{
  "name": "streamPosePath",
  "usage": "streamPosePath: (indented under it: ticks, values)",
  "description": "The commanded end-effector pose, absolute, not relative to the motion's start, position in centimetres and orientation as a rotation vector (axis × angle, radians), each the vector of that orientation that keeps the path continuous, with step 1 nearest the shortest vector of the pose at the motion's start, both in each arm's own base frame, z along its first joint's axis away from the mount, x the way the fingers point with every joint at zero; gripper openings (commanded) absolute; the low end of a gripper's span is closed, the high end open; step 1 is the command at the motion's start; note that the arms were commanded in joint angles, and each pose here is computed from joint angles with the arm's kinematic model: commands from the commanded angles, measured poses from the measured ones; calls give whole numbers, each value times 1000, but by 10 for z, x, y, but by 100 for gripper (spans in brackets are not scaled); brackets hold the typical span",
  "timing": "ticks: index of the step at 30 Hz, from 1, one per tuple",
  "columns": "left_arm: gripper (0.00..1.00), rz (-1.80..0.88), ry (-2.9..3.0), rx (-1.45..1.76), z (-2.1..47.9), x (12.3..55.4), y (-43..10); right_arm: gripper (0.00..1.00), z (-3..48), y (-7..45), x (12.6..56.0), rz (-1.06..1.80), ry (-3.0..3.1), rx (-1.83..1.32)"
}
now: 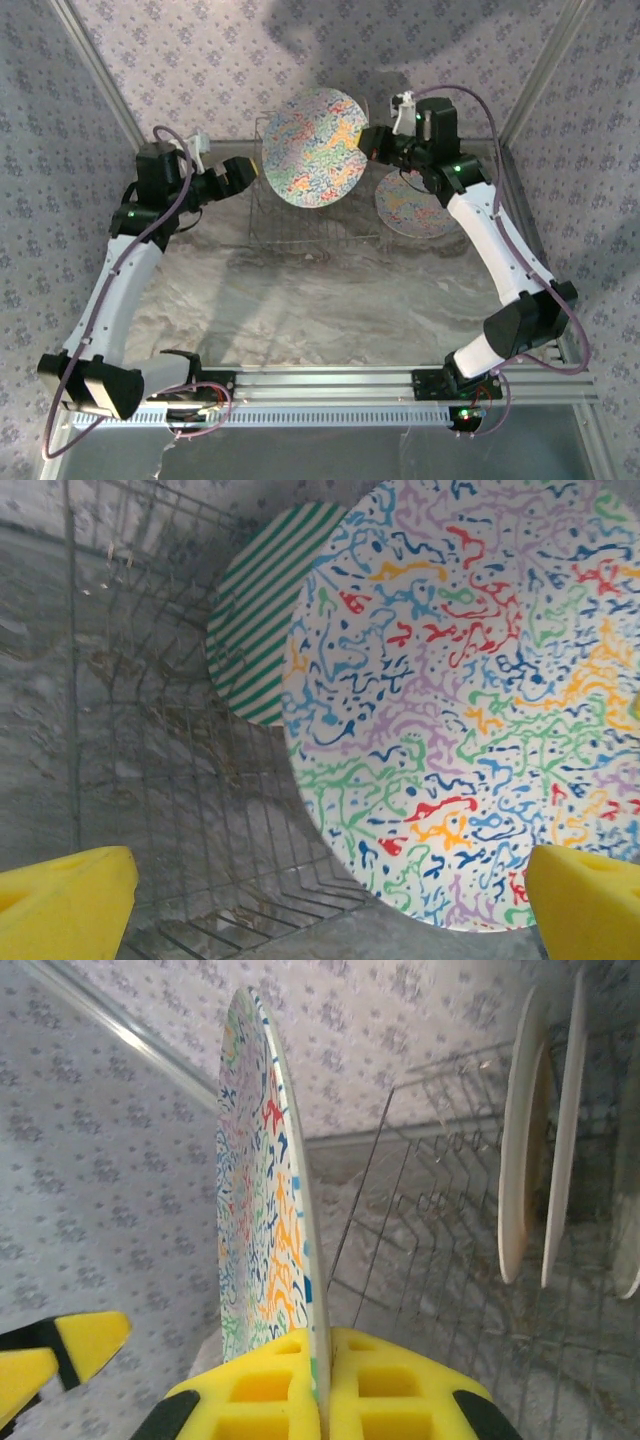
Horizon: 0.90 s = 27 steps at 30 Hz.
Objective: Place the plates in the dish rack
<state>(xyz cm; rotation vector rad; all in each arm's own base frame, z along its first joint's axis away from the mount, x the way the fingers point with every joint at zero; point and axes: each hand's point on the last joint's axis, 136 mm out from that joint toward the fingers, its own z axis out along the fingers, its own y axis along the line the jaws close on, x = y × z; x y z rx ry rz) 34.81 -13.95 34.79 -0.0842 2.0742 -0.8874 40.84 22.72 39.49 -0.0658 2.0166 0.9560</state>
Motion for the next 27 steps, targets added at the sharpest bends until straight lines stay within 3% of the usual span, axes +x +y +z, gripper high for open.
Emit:
streamPosePath:
  ticks: [1, 10, 19, 27]
  values:
    - [99, -763, 2059, -61, 358, 347, -126, 0, 412, 212, 424, 704, 1984, 39]
    - [99, -624, 2117, -39, 339, 353, -114, 0, 406, 229, 458, 257, 2005, 214]
    - [99, -579, 2163, -9, 320, 351, -111, 0, 382, 273, 505, 39, 1940, 172]
    - [99, -603, 2190, 22, 310, 351, -117, 0, 369, 275, 524, -68, 1872, 216]
